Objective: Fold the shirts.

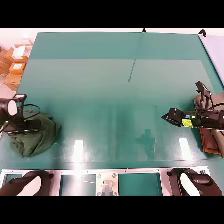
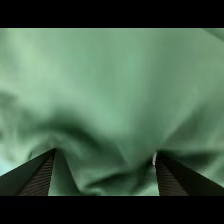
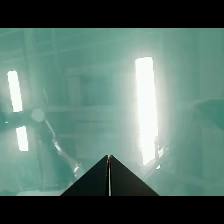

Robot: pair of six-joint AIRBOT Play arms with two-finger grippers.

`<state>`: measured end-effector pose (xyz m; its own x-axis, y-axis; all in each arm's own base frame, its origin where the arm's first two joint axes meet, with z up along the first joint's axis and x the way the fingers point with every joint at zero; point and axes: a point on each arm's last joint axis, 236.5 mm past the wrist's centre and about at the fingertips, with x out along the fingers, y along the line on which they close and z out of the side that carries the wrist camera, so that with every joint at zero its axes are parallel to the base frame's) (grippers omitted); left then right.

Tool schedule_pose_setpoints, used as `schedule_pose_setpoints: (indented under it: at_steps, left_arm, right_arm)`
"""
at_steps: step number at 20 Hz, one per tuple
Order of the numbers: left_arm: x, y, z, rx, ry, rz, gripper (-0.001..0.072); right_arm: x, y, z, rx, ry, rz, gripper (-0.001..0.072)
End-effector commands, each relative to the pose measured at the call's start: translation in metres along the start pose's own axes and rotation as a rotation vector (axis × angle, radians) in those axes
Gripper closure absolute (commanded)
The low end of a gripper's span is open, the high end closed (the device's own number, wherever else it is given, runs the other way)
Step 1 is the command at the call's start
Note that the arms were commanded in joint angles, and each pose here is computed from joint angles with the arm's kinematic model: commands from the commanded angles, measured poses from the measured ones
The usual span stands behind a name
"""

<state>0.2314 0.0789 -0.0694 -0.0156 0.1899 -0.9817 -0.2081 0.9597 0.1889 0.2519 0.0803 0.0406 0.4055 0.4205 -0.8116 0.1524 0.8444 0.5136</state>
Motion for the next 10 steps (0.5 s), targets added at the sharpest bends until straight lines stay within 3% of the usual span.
schedule_pose_setpoints:
  at_steps: [1, 2, 3, 4, 7, 10]
  left_arm:
    - [0.038, -0.006, 0.000, -0.006, 0.065, -0.034, -0.0003]
    - [0.043, -0.010, -0.003, -0.006, 0.087, -0.046, 0.0193]
    - [0.047, -0.013, -0.005, 0.012, 0.103, -0.058, 0.0572]
    - [0.046, -0.015, -0.005, 0.031, 0.106, -0.065, 0.0677]
    - [0.025, -0.012, 0.007, 0.020, 0.106, -0.069, 0.0678]
    - [-0.037, -0.037, 0.043, 0.027, 0.047, -0.188, 0.0679]
  right_arm:
    - [0.000, 0.000, 0.000, 0.000, 0.001, 0.000, 0.0688]
    - [0.000, 0.000, 0.000, 0.000, 0.001, 0.000, 0.0687]
    - [0.000, 0.000, 0.000, 0.000, 0.001, 0.000, 0.0688]
    - [0.000, 0.000, 0.000, 0.000, 0.001, 0.000, 0.0687]
    - [0.000, 0.000, 0.000, 0.000, 0.000, 0.001, 0.0687]
    - [0.000, 0.000, 0.000, 0.000, 0.000, 0.000, 0.0688]
